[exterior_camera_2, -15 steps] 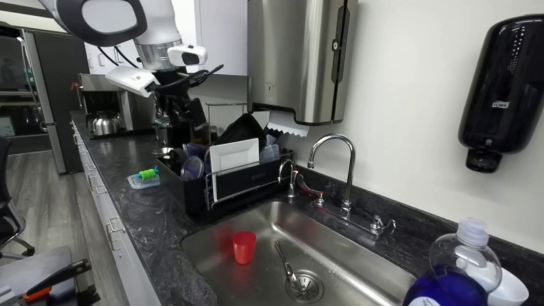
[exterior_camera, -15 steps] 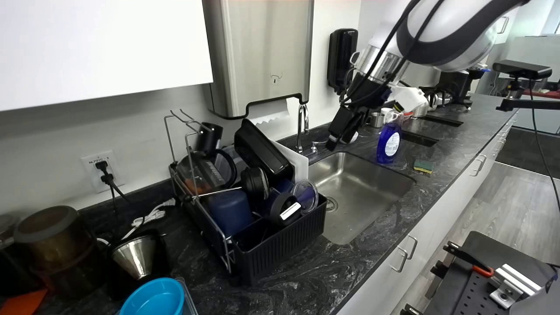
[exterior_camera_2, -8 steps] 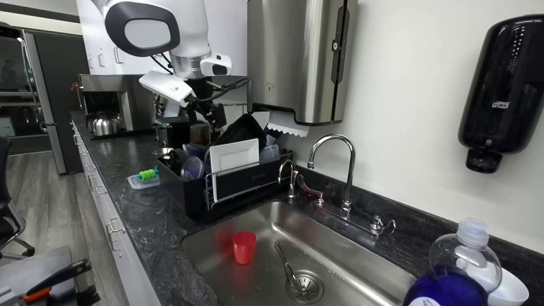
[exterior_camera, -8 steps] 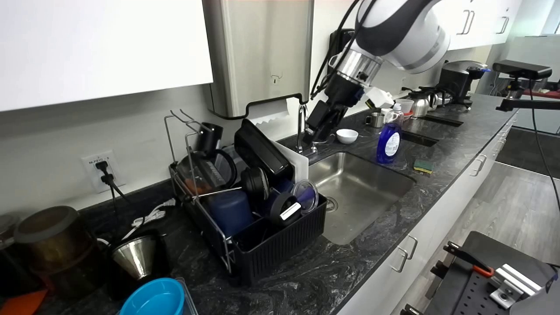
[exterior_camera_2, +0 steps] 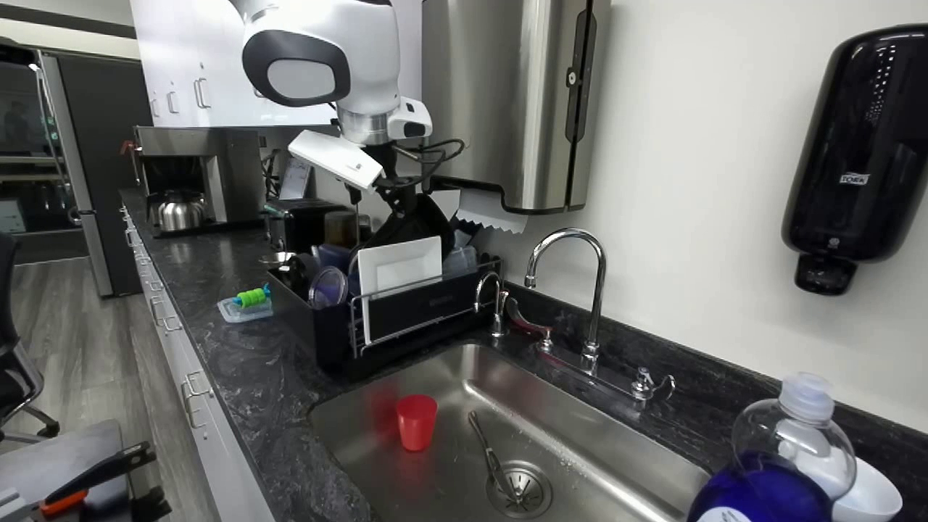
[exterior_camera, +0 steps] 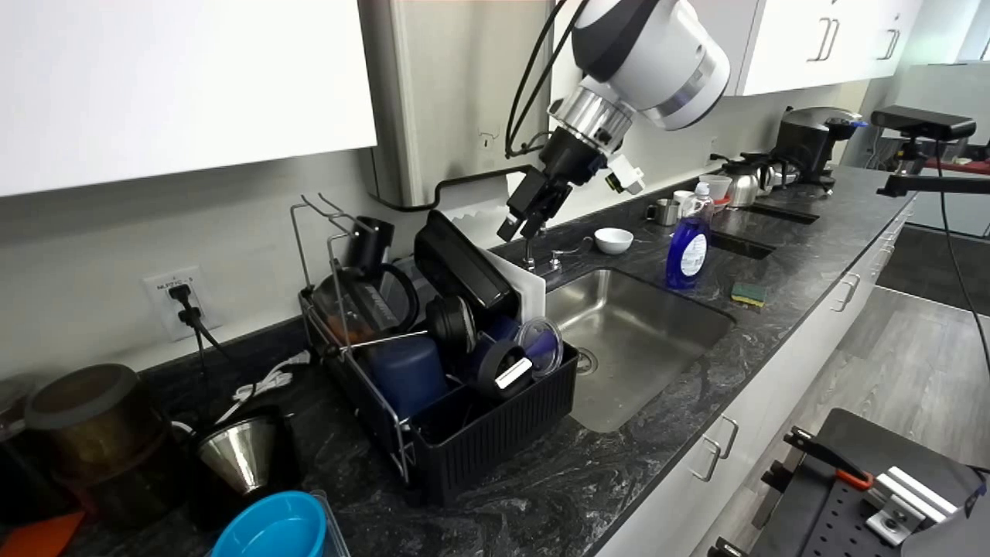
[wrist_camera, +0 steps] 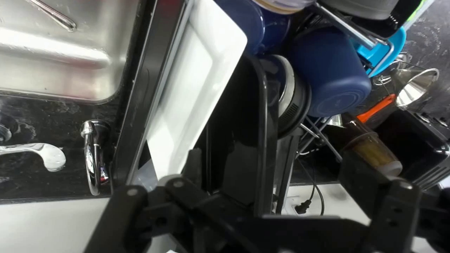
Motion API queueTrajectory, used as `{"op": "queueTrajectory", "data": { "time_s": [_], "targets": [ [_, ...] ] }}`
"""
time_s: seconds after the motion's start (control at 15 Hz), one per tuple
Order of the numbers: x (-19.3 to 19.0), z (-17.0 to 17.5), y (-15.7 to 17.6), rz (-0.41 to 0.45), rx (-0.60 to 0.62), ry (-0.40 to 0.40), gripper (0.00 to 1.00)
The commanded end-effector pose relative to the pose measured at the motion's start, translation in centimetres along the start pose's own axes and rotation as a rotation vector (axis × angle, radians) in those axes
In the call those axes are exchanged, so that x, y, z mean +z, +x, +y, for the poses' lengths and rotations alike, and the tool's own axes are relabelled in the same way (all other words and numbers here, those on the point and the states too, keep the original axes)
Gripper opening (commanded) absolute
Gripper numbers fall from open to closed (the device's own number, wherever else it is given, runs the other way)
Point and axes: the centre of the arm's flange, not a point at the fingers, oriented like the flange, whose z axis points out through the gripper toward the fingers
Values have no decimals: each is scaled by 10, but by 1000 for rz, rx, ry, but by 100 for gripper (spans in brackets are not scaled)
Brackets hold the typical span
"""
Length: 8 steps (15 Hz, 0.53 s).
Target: Remove the black lunchbox from the dishrack and put it in the sink
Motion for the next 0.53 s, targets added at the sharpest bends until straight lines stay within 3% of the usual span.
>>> {"op": "queueTrajectory", "data": {
  "time_s": [0.0,0.33,0.47],
  "targets": [
    [11,16,9,12,-55,75,100],
    [21,20,7,18,-105,146,100],
    [18,15,4,10,-88,113,100]
  ]
}}
